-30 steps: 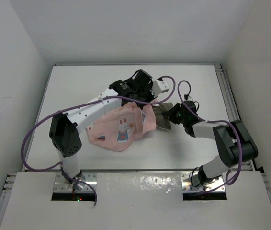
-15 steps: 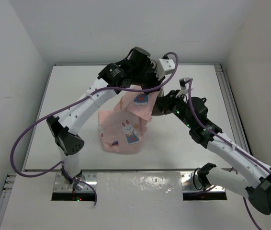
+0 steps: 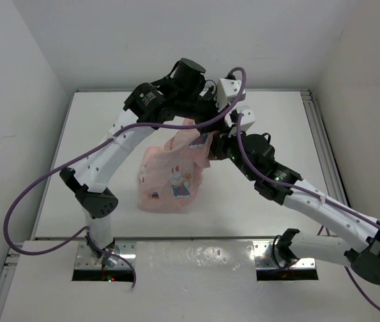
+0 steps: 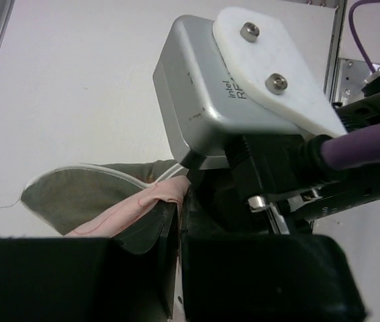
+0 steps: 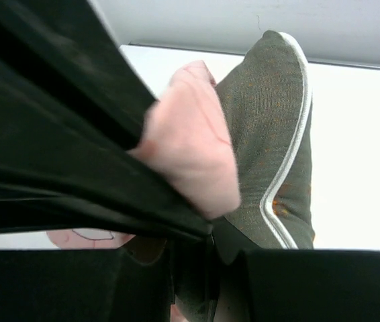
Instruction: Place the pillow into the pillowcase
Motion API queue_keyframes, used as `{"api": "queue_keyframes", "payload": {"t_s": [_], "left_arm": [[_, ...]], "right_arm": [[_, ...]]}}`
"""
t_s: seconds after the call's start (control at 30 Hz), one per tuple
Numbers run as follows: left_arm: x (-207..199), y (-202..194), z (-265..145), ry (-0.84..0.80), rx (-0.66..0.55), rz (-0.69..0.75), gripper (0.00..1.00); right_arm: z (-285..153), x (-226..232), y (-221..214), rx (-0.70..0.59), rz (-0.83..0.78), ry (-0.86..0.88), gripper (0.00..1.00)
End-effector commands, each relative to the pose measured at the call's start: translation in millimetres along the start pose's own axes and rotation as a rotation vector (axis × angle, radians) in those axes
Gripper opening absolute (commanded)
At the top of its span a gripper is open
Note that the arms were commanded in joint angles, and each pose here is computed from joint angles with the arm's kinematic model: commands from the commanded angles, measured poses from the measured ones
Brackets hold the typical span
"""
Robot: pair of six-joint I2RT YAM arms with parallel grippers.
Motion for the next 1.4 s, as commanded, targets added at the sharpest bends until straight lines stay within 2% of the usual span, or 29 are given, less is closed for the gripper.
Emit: {"api": "queue_keyframes", "payload": {"t_s": [0.0,0.23,0.4,0.47,0.53,0.63,0.67,0.7,0.77,0.87,0.9,1.0,1.07,1.13,1.23,1.3,1.37], "left_arm": [[-2,68,-22,0.009,-0.298,0.115,0.00],[8,77,-22,0.064,-0.318,0.102,0.00],[13,71,-14,0.100,-0.286,0.080,0.00],[20,63,-5,0.144,-0.245,0.072,0.00],[38,46,10,0.257,-0.165,0.047,0.00],[62,33,34,0.401,-0.110,0.001,0.00],[64,37,34,0.413,-0.133,-0.009,0.00],[69,39,42,0.420,-0.148,-0.024,0.00],[71,58,47,0.402,-0.241,-0.067,0.00],[57,108,52,0.298,-0.452,-0.035,0.00],[38,142,53,0.230,-0.578,0.027,0.00],[22,162,54,0.174,-0.659,0.053,0.00],[16,169,54,0.124,-0.700,0.023,0.00],[17,166,53,0.118,-0.693,0.013,0.00],[32,144,50,0.148,-0.608,-0.014,0.00],[44,116,50,0.149,-0.513,-0.062,0.00],[61,61,53,0.172,-0.356,-0.130,0.00]], "right_arm": [[1,20,9,-0.050,0.033,0.082,0.00],[1,-7,-11,-0.014,0.126,0.036,0.00],[4,-9,-18,0.063,0.177,0.090,0.00],[2,-5,-14,0.048,0.175,0.115,0.00],[-1,-10,-1,0.020,0.165,0.088,0.00],[-19,-20,37,-0.078,0.146,0.008,0.00],[-20,-27,42,-0.091,0.146,-0.043,0.00],[-32,-30,66,-0.174,0.137,-0.092,0.00],[-48,-46,79,-0.211,0.111,-0.197,0.00],[-83,-53,109,-0.334,0.072,-0.272,0.00],[-109,-50,133,-0.392,0.022,-0.296,0.00],[-121,-49,144,-0.393,-0.013,-0.326,0.00],[-121,-45,143,-0.346,-0.047,-0.311,0.00],[-114,-40,142,-0.310,-0.064,-0.285,0.00],[-96,-31,132,-0.234,-0.096,-0.232,0.00],[-70,-27,114,-0.140,-0.122,-0.215,0.00],[-40,-25,88,-0.033,-0.151,-0.212,0.00]]}}
Point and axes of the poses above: each gripper's point midway between its finger pads, its own z axis out along the fingers, its own x axis along the line the jaws close on, y = z × x, the point moved 6 cm from there along -z, back along the fingers, and after that the axes turned 13 degrees about z, right-handed, at the moved point
